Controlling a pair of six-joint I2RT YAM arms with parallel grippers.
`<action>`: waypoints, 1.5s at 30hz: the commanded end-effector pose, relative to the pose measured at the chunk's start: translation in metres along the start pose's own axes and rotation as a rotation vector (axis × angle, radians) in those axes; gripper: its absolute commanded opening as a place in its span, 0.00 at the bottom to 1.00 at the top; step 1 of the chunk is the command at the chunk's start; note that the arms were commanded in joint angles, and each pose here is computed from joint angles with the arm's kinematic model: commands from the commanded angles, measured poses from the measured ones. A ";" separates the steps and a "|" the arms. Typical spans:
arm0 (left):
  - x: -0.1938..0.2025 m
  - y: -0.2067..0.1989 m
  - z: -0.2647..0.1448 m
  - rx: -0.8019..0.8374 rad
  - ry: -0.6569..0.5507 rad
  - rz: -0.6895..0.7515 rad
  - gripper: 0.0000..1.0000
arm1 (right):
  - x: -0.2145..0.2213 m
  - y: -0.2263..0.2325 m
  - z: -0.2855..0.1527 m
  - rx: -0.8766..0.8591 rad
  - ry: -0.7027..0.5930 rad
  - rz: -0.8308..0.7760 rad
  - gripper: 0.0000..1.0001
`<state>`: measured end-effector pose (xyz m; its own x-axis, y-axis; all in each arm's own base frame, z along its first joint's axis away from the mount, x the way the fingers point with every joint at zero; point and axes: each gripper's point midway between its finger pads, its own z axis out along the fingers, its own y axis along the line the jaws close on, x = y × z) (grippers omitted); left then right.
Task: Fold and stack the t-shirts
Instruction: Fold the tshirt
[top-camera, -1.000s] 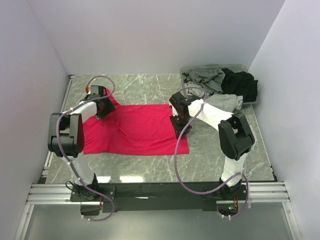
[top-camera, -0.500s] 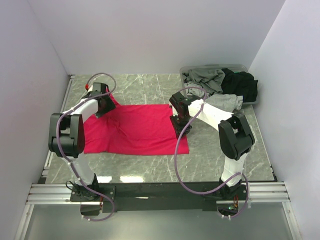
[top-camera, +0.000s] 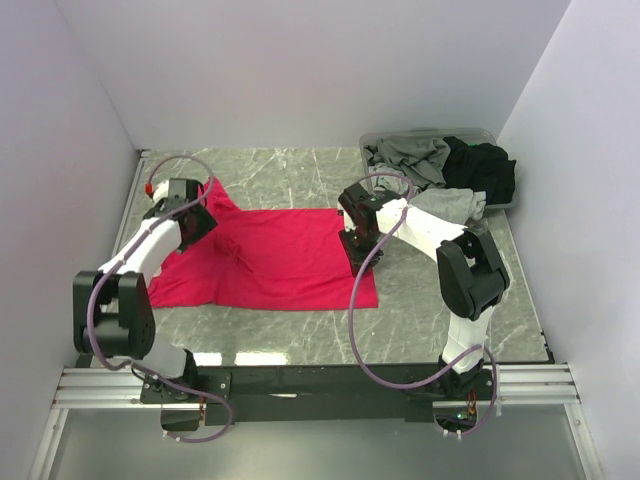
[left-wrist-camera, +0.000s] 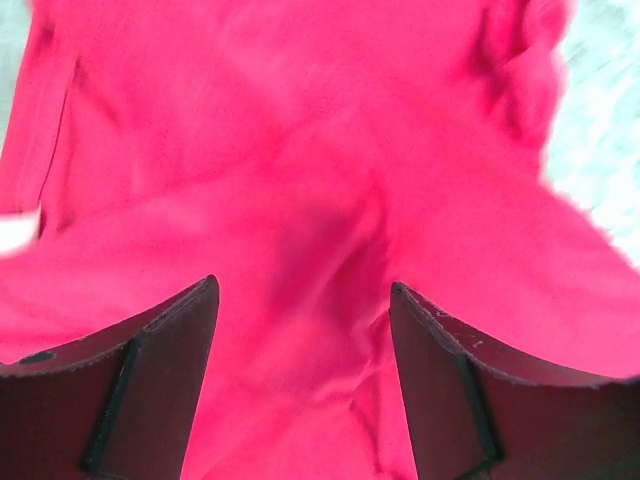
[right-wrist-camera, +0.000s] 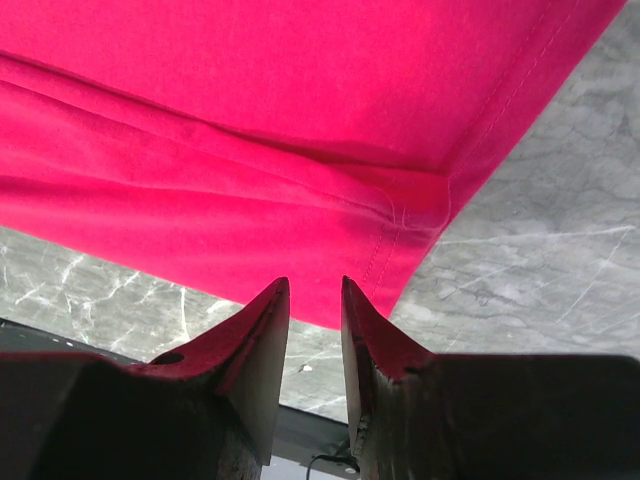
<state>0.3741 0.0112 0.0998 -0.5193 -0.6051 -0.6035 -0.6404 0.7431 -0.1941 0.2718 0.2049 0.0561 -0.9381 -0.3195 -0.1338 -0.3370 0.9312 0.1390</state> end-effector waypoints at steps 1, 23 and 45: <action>0.026 0.020 -0.007 -0.025 0.054 -0.053 0.75 | -0.020 0.006 -0.003 -0.011 -0.061 -0.037 0.35; 0.093 0.143 0.021 -0.188 0.190 -0.243 0.77 | 0.014 -0.016 0.041 0.081 0.045 0.011 0.34; 0.003 0.134 -0.025 -0.163 -0.045 -0.344 0.78 | -0.005 -0.005 -0.008 0.113 -0.038 -0.020 0.35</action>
<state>0.2510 0.0893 0.0444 -0.3090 -0.8268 -0.4700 -0.8703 0.4451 -0.2109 0.2565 0.1928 0.0230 -0.9449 -0.3196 -0.0703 -0.3227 0.9457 0.0380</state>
